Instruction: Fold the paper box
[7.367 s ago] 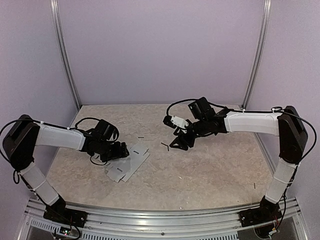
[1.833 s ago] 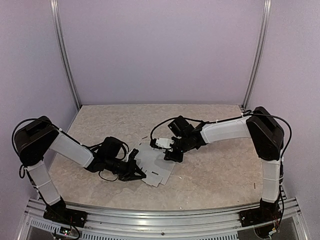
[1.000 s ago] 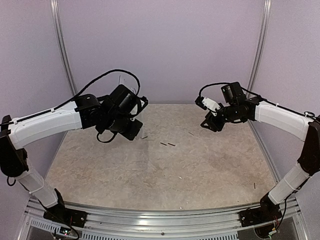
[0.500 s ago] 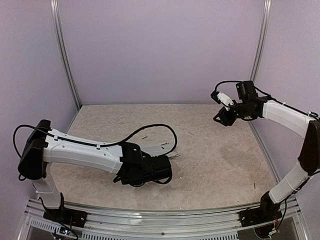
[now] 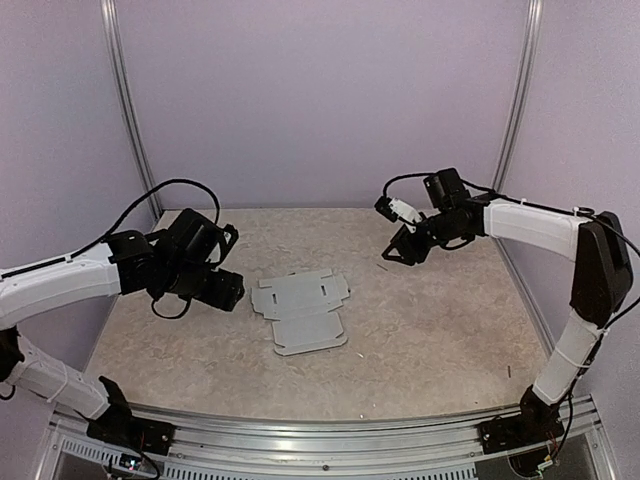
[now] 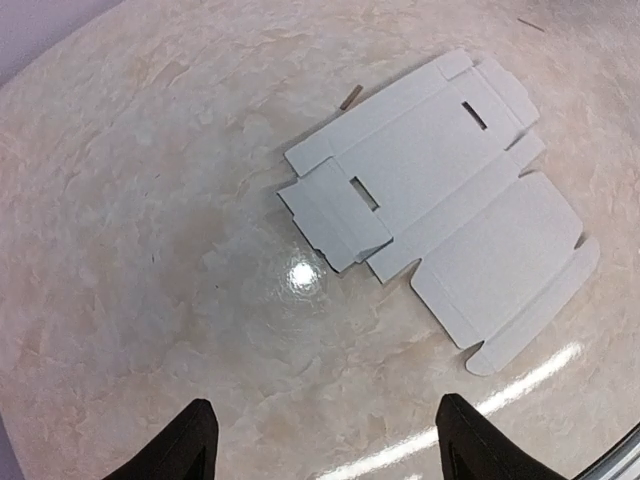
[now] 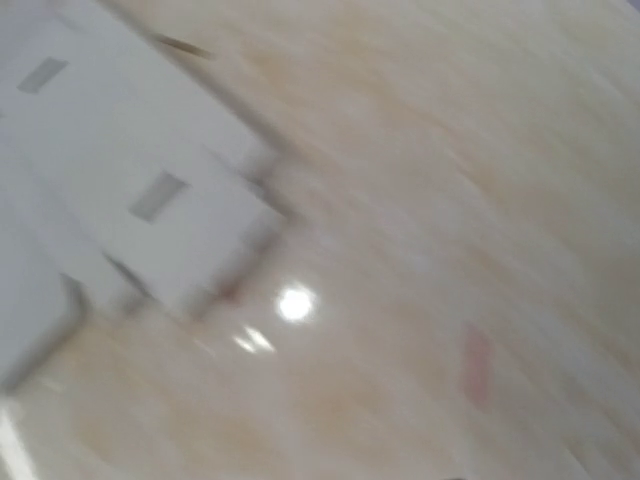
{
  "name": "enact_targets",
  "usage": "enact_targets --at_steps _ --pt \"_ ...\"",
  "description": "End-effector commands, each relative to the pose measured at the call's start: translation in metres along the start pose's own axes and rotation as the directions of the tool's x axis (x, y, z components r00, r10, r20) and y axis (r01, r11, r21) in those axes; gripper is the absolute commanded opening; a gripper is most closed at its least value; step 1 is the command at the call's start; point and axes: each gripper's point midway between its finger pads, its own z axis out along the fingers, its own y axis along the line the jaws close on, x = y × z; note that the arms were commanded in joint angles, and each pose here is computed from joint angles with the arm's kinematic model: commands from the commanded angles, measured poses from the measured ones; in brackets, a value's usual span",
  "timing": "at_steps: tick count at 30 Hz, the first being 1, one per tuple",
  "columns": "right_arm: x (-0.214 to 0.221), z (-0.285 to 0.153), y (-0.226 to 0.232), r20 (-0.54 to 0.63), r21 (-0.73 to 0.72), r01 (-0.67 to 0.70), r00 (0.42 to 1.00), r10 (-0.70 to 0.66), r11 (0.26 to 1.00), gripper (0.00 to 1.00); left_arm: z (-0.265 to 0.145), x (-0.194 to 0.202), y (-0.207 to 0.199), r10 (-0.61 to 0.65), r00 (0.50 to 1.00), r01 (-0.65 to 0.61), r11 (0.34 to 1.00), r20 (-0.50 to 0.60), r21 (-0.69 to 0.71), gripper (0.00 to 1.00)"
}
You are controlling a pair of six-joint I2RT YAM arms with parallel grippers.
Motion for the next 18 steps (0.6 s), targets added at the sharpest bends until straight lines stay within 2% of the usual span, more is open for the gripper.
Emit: enact_targets --at_steps 1,5,9,14,18 --pt "-0.020 0.035 0.047 -0.012 -0.109 0.074 0.997 -0.075 0.991 0.50 0.033 -0.016 0.018 -0.405 0.913 0.407 0.900 -0.043 0.157 0.73" --pt "-0.024 0.063 0.081 -0.034 -0.204 0.104 0.993 -0.113 0.973 0.47 0.063 -0.027 0.031 -0.529 0.845 0.531 0.815 -0.077 0.230 0.69" --pt "-0.025 0.081 0.103 -0.063 -0.263 0.111 0.989 -0.132 0.958 0.45 0.097 -0.030 0.027 -0.531 0.836 0.549 0.805 -0.142 0.224 0.67" --pt "-0.020 0.083 0.109 -0.070 -0.271 0.112 0.988 -0.135 0.956 0.45 0.137 -0.007 0.023 -0.551 0.796 0.596 0.787 -0.252 0.163 0.60" --pt "-0.015 0.080 0.110 -0.076 -0.265 0.119 0.987 -0.143 0.957 0.45 0.152 0.000 0.014 -0.546 0.789 0.606 0.767 -0.281 0.212 0.52"
